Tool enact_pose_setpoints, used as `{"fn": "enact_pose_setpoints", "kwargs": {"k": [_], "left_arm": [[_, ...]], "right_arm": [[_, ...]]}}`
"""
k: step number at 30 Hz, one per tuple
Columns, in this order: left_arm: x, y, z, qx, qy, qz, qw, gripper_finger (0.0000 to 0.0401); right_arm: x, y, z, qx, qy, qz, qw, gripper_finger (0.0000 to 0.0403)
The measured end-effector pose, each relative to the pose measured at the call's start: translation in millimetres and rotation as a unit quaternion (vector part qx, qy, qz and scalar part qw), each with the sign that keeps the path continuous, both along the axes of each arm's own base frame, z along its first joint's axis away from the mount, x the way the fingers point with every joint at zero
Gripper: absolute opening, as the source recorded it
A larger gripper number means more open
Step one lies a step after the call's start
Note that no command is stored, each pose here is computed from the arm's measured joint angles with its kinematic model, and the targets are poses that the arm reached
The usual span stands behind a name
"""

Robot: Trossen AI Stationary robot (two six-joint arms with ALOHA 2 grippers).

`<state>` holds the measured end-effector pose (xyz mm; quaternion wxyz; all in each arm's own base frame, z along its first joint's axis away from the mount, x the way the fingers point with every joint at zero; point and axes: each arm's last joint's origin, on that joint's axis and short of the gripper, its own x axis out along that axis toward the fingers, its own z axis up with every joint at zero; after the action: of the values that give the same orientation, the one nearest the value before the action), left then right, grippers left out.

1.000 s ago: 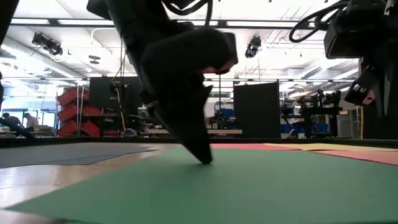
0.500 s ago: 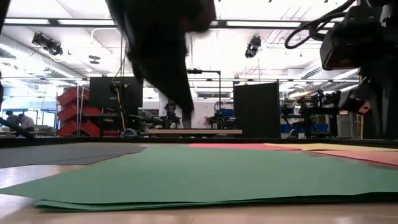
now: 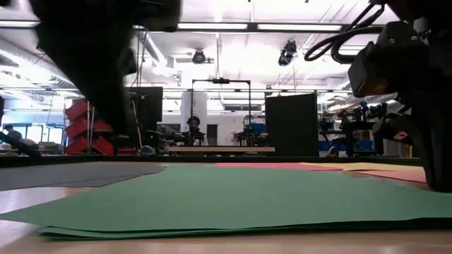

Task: Organize paper
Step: Stack the green colored paper on top of the green colored papers

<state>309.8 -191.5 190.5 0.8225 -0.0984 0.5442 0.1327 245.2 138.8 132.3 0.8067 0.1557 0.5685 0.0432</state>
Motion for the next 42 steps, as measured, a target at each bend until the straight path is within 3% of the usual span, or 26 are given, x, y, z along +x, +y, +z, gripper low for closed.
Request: {"fn": "enact_pose_setpoints", "kwargs": {"k": [4, 14, 33, 42], "left_arm": [[-10, -4, -17, -0.029, 0.030, 0.000, 0.999, 0.0000], [-7, 6, -46, -0.102, 0.006, -0.007, 0.995, 0.0000], [8, 16, -46, -0.115, -0.041, -0.015, 0.992, 0.0000], [3, 13, -47, -0.115, -0.020, -0.023, 0.993, 0.0000]], "right_arm": [[0, -1, 0, 0.002, 0.002, -0.003, 1.000, 0.0000], [1, -4, -1, 0.004, 0.006, -0.006, 1.000, 0.0000], [9, -2, -2, 0.015, -0.028, -0.015, 0.999, 0.0000], [8, 5, -7, 0.028, -0.017, -0.004, 0.999, 0.0000]]}}
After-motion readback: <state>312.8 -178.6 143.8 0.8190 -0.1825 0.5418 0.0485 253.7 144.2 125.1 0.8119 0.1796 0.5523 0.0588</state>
